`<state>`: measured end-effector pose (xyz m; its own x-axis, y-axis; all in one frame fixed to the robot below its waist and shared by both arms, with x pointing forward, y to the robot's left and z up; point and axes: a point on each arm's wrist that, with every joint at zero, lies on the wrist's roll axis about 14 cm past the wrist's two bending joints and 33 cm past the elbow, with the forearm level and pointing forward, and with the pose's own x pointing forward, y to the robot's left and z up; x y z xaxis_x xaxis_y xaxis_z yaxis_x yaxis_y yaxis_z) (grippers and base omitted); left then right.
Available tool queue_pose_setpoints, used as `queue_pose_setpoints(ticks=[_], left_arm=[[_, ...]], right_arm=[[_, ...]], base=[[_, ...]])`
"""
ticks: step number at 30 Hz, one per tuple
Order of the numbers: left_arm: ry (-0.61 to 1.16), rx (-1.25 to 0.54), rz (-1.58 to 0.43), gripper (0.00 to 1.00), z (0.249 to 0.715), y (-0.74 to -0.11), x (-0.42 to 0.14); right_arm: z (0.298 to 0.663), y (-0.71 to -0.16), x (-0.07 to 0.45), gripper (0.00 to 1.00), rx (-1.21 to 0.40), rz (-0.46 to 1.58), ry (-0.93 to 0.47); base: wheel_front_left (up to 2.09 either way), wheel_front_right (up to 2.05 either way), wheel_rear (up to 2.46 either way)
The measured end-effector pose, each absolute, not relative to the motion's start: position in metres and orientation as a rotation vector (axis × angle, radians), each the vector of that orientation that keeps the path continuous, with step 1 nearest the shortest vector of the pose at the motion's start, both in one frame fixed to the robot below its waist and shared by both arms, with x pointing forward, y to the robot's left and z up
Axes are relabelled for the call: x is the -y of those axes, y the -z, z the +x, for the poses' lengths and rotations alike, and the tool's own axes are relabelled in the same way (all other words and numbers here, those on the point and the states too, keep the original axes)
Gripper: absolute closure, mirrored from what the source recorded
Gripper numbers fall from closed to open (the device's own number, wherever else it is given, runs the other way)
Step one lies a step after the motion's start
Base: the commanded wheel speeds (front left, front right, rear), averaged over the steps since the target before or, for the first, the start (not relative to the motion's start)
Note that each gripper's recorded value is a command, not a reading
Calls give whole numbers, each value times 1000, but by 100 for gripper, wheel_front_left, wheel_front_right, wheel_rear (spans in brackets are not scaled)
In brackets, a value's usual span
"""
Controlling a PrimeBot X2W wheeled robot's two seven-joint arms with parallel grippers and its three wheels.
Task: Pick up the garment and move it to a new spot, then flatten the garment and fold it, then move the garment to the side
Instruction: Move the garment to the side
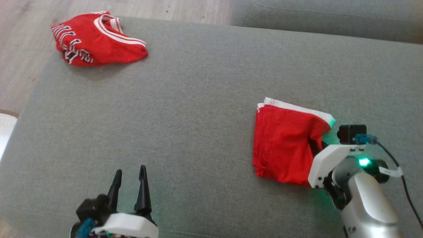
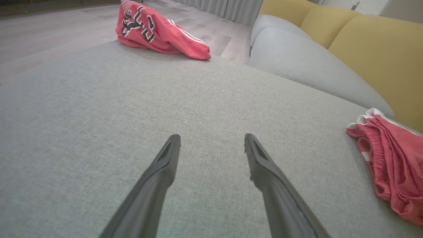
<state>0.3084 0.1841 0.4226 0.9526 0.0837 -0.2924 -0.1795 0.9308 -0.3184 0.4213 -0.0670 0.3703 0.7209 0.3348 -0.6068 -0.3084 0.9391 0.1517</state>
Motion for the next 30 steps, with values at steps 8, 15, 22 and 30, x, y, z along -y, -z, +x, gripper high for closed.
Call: queue_pose_setpoints(ticks=[8, 15, 22, 30], left_arm=[[-30, -272, -338, 0, 337, -426, -157], [155, -260, -333, 0, 379, -433, -103], [315, -277, -317, 0, 407, -430, -55], [343, -306, -318, 0, 417, -421, -45]], right_arm=[[444, -386, 108, 100, -606, 15, -264], [453, -411, 197, 100, -529, -31, -77], [435, -410, 247, 100, -545, -36, 43], [462, -422, 268, 100, -526, -93, 68]], base=[[0, 0, 0], [0, 0, 0], [0, 0, 0], [0, 0, 0]])
